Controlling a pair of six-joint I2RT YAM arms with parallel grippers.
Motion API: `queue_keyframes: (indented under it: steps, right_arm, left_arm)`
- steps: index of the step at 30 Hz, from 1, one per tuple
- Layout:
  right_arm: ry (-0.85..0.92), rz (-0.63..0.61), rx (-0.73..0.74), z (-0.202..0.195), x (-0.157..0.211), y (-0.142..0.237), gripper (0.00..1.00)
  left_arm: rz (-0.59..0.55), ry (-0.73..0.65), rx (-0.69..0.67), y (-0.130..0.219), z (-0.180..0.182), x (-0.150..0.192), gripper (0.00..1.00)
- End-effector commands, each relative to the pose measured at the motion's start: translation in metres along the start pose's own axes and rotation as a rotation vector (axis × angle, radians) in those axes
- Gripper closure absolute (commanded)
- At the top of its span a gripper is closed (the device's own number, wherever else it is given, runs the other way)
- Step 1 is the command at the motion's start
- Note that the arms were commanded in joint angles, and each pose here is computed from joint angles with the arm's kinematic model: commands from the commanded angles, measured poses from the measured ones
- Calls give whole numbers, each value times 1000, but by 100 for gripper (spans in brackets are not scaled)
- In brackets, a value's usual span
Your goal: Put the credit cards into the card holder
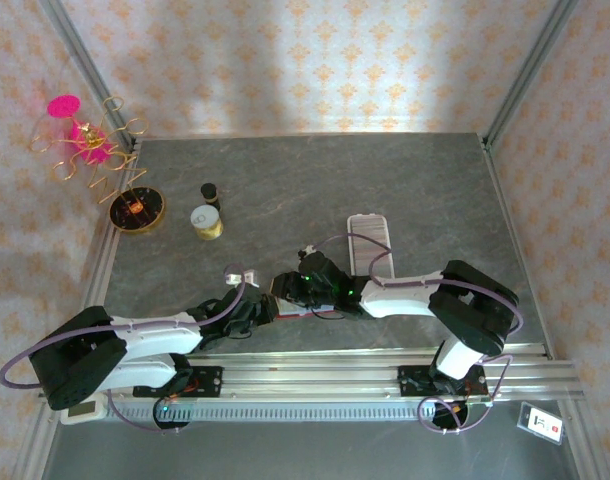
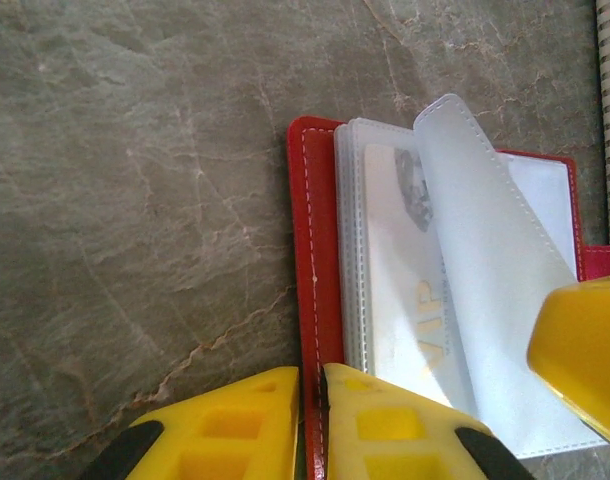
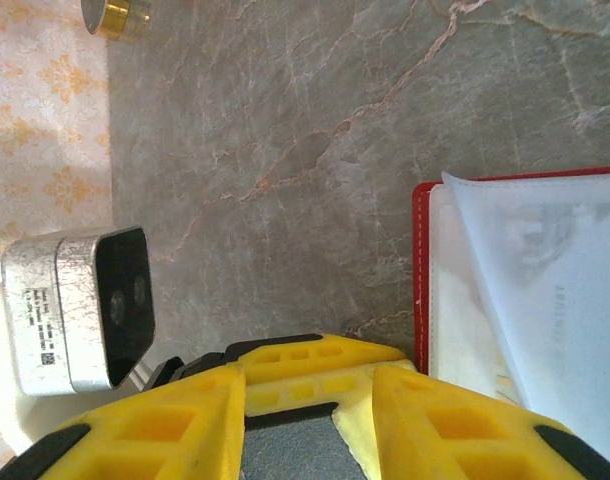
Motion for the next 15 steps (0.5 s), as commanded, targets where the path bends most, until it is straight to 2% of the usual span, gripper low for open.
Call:
queue_keyframes:
  steps: [1, 15]
  right_arm:
    - [21, -59, -46, 20, -10, 8, 62]
    - [56, -140, -120, 51, -24, 41, 54]
  left_arm:
    - [-11, 20, -28, 0, 7, -1, 82]
    - [-12, 19, -22, -1, 3, -4, 79]
Point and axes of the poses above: each hand's point on the last joint's axis, 136 mm out from that joint toward the fingers, its own y axis back along the fingers, its own z axis along the line the jaws close on, x = y × z, the point moved 8 cm from there along y, back along the fingers, and after that the axes turned 4 degrees about y, right-handed, at the moved point
